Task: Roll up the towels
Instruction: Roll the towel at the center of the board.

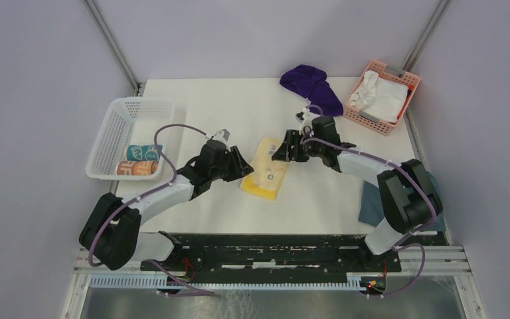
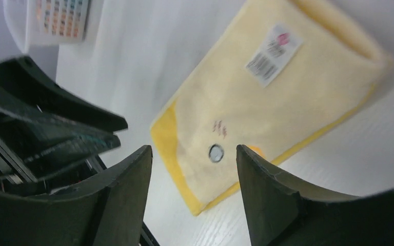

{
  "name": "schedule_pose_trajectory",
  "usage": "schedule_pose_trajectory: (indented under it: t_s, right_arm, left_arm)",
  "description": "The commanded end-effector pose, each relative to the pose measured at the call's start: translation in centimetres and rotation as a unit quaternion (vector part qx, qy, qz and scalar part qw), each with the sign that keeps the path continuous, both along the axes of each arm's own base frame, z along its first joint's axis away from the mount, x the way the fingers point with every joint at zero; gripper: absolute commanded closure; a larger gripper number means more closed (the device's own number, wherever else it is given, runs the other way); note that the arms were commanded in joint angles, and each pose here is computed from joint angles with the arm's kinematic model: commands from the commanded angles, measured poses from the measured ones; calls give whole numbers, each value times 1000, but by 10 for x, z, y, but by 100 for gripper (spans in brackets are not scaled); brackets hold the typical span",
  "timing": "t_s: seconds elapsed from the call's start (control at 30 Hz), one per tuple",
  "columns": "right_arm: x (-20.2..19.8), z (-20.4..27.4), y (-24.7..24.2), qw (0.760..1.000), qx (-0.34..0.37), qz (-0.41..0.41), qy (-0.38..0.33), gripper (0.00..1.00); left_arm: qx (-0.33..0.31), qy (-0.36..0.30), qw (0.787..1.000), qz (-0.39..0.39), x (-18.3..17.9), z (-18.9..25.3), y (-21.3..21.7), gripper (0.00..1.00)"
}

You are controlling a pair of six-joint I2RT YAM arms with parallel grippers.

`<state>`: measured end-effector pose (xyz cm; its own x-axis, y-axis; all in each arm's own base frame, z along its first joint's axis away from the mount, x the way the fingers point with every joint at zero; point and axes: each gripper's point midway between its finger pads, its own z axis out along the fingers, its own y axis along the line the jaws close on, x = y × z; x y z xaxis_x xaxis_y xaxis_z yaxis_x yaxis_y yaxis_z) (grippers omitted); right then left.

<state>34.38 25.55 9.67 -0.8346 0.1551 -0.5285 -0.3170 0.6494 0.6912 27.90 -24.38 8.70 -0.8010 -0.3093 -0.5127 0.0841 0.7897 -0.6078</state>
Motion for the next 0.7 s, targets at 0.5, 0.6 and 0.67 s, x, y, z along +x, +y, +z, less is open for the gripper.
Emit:
schedule_pose_trajectory:
  t_s: [0.5, 0.6, 0.67]
  right_arm:
    - [-115, -32, 28, 903, -291, 261, -180, 38]
    - [-114, -35, 37, 882, -323, 273, -206, 40]
    - [-112, -40, 42, 871, -343, 281, -212, 41]
  left_arm:
    - [-77, -18, 981, 177, -33, 14, 74, 1]
    - [-76, -10, 980, 186, -35, 11, 77, 1]
    - [-73, -2, 979, 190, -36, 7, 78, 1]
